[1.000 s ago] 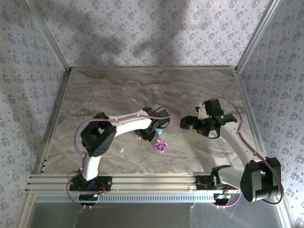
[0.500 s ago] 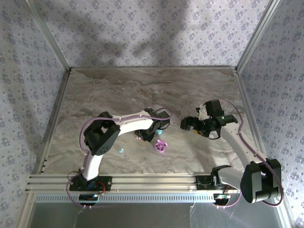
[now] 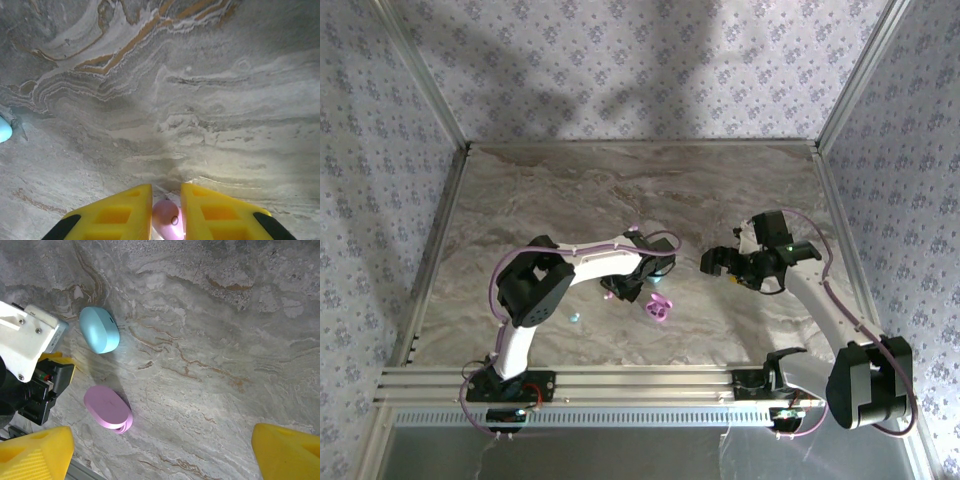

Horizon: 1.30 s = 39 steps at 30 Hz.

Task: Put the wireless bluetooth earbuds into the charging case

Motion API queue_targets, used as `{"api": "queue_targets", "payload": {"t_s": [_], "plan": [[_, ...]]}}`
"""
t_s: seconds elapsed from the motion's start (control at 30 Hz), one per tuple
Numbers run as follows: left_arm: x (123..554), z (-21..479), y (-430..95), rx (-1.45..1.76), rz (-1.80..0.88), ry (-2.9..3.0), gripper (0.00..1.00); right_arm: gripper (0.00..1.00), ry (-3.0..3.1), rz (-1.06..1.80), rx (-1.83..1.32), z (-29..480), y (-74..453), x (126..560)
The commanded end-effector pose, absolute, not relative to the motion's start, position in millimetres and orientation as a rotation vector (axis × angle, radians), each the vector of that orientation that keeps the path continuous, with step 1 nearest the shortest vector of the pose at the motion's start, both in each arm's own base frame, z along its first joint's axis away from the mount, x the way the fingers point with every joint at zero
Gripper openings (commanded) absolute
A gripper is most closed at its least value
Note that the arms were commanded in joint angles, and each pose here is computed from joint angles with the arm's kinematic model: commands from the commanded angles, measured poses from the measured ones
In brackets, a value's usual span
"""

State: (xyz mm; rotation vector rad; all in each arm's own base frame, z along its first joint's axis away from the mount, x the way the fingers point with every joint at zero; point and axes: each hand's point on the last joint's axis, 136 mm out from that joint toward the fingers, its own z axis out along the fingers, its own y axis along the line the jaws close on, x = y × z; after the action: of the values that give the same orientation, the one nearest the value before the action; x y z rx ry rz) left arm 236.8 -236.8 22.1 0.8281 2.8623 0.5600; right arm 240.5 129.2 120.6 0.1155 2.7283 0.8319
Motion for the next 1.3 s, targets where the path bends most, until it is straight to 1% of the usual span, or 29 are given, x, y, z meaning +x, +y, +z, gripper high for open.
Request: {"api": "queue_targets", "payload": {"t_s": [0.0, 0.47, 0.67, 1.1, 1.17, 1.27], "plan": [[230.5, 22.2, -227.7, 0.831, 0.616, 2.873, 0.25, 0.94, 2.742, 0.833, 0.102, 119.3, 127.0, 232.1], [227.3, 34.3, -226.6, 0.773, 0.573, 2.877, 0.31, 0.94, 2.746, 0.836, 0.095, 118.2, 126.9, 227.7], [220.9, 29.7, -223.0, 0.749, 0.561, 2.902, 0.32, 0.94, 2.754, 0.825, 0.095, 116.2, 124.8, 225.7], [217.9, 25.1, -222.9, 0.745, 0.551, 2.918, 0.21, 0.94, 2.753, 0.828, 0.095, 115.3, 123.6, 226.0], [218.0, 26.3, -222.1, 0.744, 0.555, 2.915, 0.17, 0.94, 2.753, 0.827, 0.098, 115.0, 123.2, 226.1], [220.1, 32.9, -224.8, 0.737, 0.531, 2.899, 0.16, 0.94, 2.751, 0.829, 0.096, 115.3, 123.3, 226.4]]}}
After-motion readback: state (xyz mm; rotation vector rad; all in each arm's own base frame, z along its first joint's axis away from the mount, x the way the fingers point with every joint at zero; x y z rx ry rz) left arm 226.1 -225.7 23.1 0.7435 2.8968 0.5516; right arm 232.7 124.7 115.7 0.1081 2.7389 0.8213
